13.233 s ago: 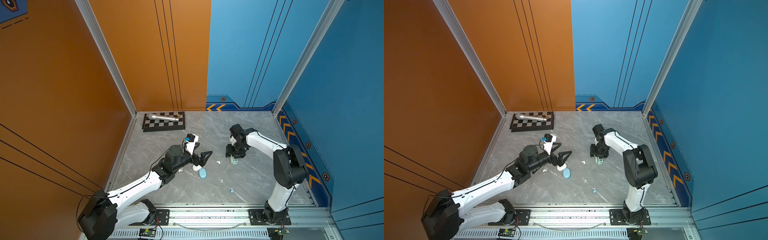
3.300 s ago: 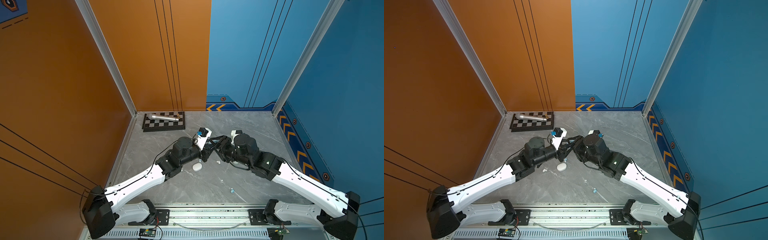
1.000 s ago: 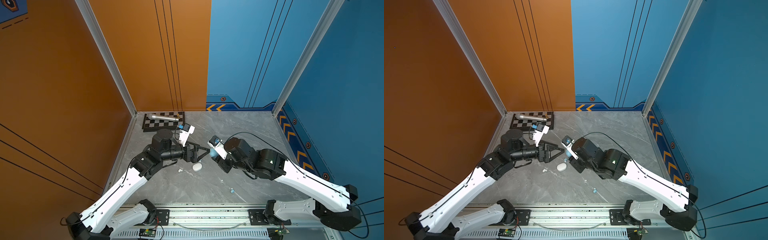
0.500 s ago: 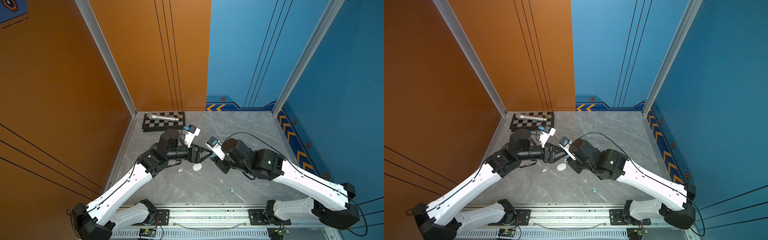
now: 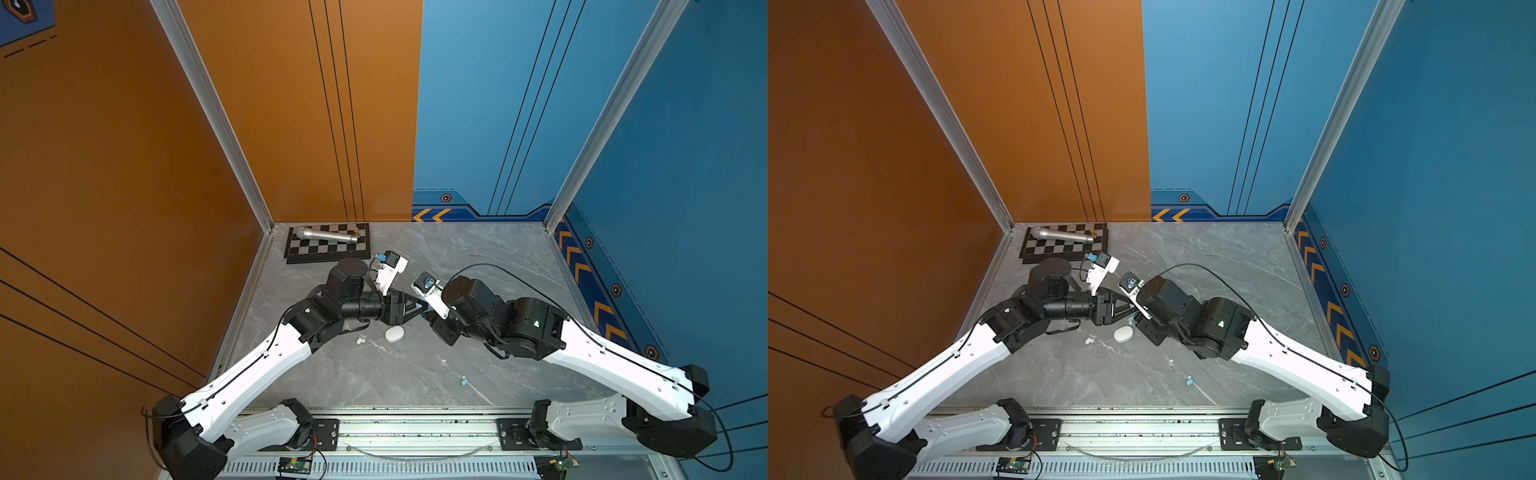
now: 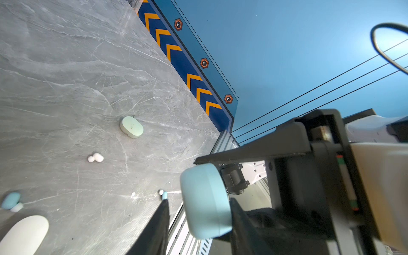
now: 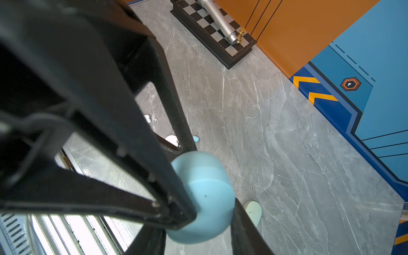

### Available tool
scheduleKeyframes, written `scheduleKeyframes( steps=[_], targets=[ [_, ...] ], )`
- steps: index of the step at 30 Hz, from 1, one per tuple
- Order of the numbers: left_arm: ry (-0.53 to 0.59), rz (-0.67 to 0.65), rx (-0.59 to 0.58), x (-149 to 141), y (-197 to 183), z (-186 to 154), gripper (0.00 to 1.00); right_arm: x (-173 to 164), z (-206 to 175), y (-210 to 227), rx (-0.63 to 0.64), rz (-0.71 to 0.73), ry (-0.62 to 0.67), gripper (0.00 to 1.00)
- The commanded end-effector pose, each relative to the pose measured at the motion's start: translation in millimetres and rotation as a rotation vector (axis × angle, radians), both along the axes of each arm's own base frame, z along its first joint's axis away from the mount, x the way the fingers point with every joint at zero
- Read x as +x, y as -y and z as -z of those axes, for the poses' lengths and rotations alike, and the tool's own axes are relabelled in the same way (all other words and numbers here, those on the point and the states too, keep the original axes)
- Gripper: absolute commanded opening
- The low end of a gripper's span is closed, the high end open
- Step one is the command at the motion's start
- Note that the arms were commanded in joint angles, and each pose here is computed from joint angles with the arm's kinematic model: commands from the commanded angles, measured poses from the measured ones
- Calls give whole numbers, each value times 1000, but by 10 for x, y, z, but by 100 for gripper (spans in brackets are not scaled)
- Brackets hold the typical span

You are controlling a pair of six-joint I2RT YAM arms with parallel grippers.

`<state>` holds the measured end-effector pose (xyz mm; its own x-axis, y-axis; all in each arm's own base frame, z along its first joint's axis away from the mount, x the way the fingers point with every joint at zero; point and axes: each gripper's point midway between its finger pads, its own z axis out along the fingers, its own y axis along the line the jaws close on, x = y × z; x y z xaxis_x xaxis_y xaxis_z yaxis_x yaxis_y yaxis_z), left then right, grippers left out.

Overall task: Insert wireless bluetooth earbuds into charging case
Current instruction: Pass the charging case.

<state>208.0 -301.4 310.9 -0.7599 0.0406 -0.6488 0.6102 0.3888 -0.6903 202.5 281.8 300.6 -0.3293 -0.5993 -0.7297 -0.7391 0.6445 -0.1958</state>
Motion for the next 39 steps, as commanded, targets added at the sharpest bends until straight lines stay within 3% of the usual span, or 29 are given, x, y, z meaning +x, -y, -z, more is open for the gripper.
scheduleKeyframes(
  steps=[1, 9, 15, 20, 22, 27, 36, 39],
  targets=[
    [-7, -5, 1, 37, 49, 24, 33, 16, -146, -28, 50, 16, 23, 36],
    [-25, -2, -15, 65, 112, 7, 14, 25, -115, 16, 107, 31, -21, 41],
    [-95, -54, -29, 177, 47, 28, 13, 8, -152, 103, 221, 26, -106, 64],
    [-267, -127, -70, 371, -101, 95, 12, -19, -122, 209, 354, 26, -218, 76],
    [-361, -141, -91, 431, -156, 146, 12, -15, -95, 242, 410, 32, -270, 77],
    [-449, -129, -146, 491, -187, 131, 11, 57, -67, 297, 539, 62, -348, 78],
    [-514, -108, -186, 450, -190, 73, 11, 151, -4, 96, 570, 15, -393, 80],
    [-548, -112, -174, 414, -209, 202, 11, 190, -35, 9, 593, -1, -400, 80]
  ],
)
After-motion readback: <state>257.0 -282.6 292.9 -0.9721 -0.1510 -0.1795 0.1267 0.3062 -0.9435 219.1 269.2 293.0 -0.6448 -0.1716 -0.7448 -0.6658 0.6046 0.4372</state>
